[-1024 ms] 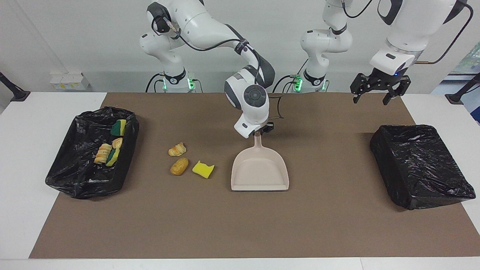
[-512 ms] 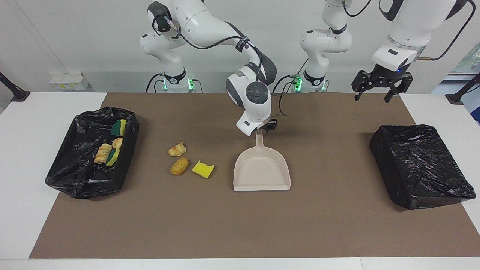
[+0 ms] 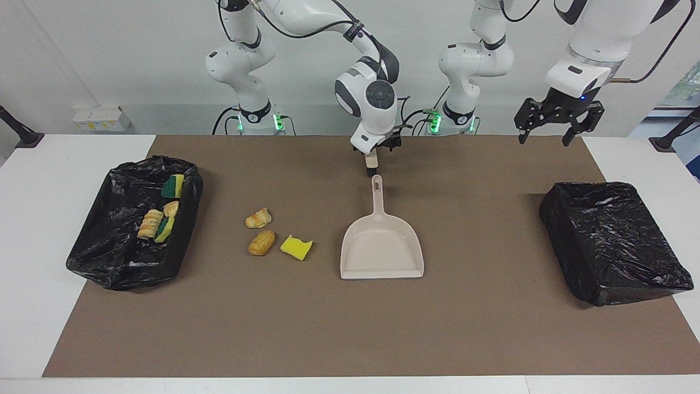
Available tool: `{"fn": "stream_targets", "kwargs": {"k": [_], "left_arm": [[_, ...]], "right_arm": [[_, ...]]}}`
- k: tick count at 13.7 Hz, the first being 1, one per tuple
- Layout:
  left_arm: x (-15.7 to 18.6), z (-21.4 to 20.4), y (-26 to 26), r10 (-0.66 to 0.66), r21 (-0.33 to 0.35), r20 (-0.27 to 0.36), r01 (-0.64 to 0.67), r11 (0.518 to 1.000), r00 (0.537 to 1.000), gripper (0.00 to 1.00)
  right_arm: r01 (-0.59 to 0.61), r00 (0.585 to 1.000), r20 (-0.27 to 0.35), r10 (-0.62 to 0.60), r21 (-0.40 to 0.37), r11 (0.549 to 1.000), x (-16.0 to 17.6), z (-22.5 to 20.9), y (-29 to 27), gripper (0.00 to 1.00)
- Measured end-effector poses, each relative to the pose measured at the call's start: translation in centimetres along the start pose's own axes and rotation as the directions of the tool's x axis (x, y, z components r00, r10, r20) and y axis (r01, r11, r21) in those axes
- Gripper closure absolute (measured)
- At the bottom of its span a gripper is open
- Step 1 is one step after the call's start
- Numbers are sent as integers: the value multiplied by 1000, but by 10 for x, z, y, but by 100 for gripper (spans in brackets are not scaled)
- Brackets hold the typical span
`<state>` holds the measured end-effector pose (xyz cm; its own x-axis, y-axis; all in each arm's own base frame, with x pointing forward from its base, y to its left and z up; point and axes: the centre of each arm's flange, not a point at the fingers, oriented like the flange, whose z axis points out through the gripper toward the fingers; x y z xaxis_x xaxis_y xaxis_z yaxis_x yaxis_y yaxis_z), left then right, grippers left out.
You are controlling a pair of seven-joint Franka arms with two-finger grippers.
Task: Sweep and dump trash in bin
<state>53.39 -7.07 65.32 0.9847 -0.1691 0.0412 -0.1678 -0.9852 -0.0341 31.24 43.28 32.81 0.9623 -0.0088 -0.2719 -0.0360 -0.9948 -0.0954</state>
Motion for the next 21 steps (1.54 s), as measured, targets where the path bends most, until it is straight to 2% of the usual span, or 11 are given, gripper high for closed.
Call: {"fn": "stream_targets", "kwargs": {"k": [2,7,9,12,13,16,18,21], "left_arm": [[0,0,0,0,0,0,0,1000,1000,0],[0,0,0,0,0,0,0,1000,1000,0],[0,0,0,0,0,0,0,1000,1000,0],[0,0,0,0,0,0,0,1000,1000,0],[0,0,0,0,0,0,0,1000,1000,0],[0,0,0,0,0,0,0,1000,1000,0],[0,0,0,0,0,0,0,1000,1000,0],[0,0,0,0,0,0,0,1000,1000,0]], "right_arm": [[-67,997,-46,67,11,998,-39,18,9,0],[-186,980,-79,184,-16,982,-116,31,12,0],[-183,976,-125,178,-35,982,-132,31,14,0],[-176,976,-137,168,-46,983,-136,33,19,4],[-175,976,-137,167,-48,983,-136,34,20,11],[-172,976,-141,163,-51,984,-136,34,21,50],[-168,976,-150,159,-44,985,-135,32,20,70],[-186,970,-161,181,-16,982,-125,9,24,73]]}}
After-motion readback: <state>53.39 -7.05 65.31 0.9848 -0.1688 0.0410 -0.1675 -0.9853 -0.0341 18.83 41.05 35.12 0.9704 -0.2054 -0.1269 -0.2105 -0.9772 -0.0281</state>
